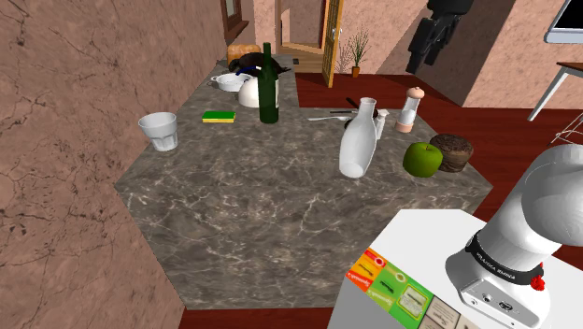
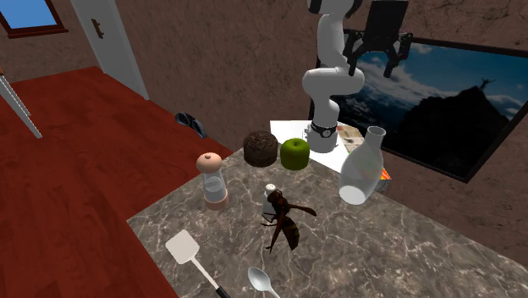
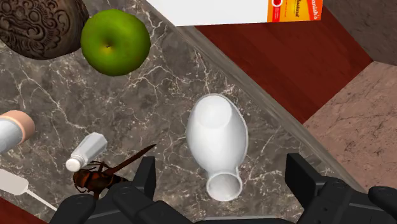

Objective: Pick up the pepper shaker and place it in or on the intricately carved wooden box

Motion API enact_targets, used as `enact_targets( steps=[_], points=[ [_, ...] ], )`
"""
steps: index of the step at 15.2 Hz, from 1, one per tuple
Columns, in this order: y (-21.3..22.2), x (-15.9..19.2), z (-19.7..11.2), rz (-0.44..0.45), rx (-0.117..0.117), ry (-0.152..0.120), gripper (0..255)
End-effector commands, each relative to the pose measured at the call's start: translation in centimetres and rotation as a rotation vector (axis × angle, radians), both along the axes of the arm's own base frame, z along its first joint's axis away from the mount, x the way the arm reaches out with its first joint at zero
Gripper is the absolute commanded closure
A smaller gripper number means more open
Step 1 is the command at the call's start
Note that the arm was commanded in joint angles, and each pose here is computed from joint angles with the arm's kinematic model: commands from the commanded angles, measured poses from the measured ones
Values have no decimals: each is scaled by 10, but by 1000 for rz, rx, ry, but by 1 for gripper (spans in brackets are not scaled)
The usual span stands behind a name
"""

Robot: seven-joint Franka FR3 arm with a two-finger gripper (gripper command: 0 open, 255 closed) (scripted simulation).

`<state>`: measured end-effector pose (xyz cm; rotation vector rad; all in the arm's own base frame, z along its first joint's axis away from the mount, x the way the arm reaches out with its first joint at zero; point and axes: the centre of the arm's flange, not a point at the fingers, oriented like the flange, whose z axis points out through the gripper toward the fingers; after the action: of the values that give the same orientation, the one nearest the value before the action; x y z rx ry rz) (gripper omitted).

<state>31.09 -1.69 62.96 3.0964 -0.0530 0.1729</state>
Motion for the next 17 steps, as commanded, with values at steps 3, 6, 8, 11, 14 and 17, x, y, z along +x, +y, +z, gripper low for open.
enact_targets(
  steps=[3,6,8,11,14,17],
  points=[
    [-19,5,-17,30,-4,-9,0],
    [-48,13,-43,76,-9,-22,0],
    [-67,20,-59,106,-13,-30,0],
    [-95,31,-84,151,-18,-43,0],
    [-123,43,-109,197,-23,-56,0],
    [-150,58,-133,242,-29,-69,0]
  ],
)
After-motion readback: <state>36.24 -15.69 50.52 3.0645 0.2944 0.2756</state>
